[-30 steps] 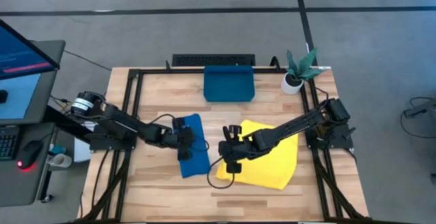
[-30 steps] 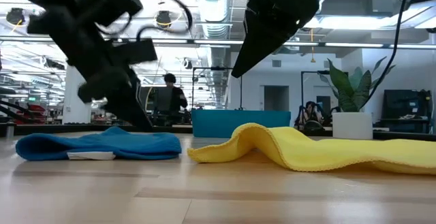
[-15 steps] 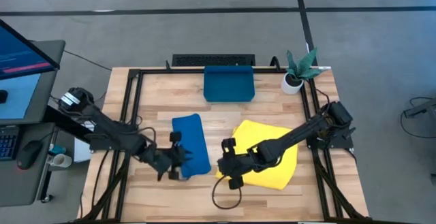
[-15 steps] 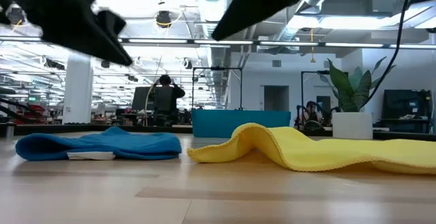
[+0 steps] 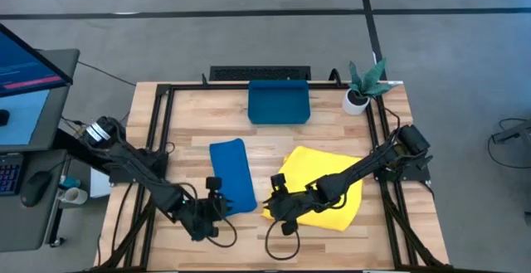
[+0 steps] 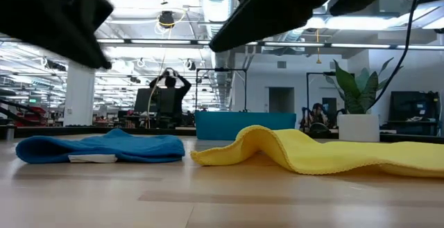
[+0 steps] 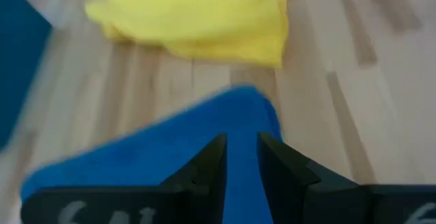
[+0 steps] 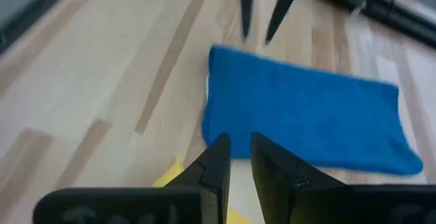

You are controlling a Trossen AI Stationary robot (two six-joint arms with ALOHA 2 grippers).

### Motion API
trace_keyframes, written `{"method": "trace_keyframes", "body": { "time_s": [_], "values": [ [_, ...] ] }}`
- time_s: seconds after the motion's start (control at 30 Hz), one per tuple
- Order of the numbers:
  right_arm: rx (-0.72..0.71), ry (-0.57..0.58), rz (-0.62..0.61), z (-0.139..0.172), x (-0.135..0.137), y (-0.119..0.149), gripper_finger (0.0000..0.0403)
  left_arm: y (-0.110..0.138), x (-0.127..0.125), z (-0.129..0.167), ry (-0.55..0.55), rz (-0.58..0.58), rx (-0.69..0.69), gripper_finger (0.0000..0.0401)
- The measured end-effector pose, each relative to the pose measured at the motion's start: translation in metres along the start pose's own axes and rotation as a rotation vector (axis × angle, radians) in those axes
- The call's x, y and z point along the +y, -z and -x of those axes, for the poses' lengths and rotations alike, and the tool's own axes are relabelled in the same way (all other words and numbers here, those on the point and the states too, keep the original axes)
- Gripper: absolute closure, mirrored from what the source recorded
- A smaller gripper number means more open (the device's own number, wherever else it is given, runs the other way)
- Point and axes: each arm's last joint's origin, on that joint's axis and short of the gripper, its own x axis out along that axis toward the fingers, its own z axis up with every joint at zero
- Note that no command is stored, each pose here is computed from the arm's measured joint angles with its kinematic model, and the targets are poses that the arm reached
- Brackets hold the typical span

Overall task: Roll microfiber towels into tight, uniform cylinder then place into a basket
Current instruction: Roll the blue microfiber cloth

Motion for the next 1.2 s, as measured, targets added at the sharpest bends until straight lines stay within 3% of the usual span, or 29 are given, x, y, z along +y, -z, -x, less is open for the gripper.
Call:
{"method": "trace_keyframes", "body": {
  "time_s": [0.2,0.37,0.53,0.83,1.07,1.2],
  "values": [
    [-0.049,0.005,-0.027,-0.002,-0.007,-0.003,0.0321,0.018,-0.017,-0.011,0.051,0.092,0.109,0.0327],
    [-0.059,-0.071,-0.043,-0.006,-0.015,-0.002,0.0321,0.024,-0.026,-0.009,0.072,0.150,0.134,0.0327],
    [-0.066,-0.080,-0.051,-0.007,-0.019,-0.002,0.0318,0.026,-0.029,-0.008,0.119,0.144,0.164,0.0327],
    [-0.078,-0.079,-0.054,-0.007,-0.019,-0.003,0.0252,0.030,-0.031,-0.015,0.137,0.168,0.218,0.0322],
    [-0.118,-0.072,-0.049,-0.015,-0.016,-0.004,0.0209,0.029,-0.030,-0.017,0.141,0.177,0.211,0.0274],
    [-0.137,-0.070,0.018,-0.025,-0.010,-0.002,0.0198,0.029,-0.030,-0.016,0.142,0.174,0.210,0.0234]
  ]
}}
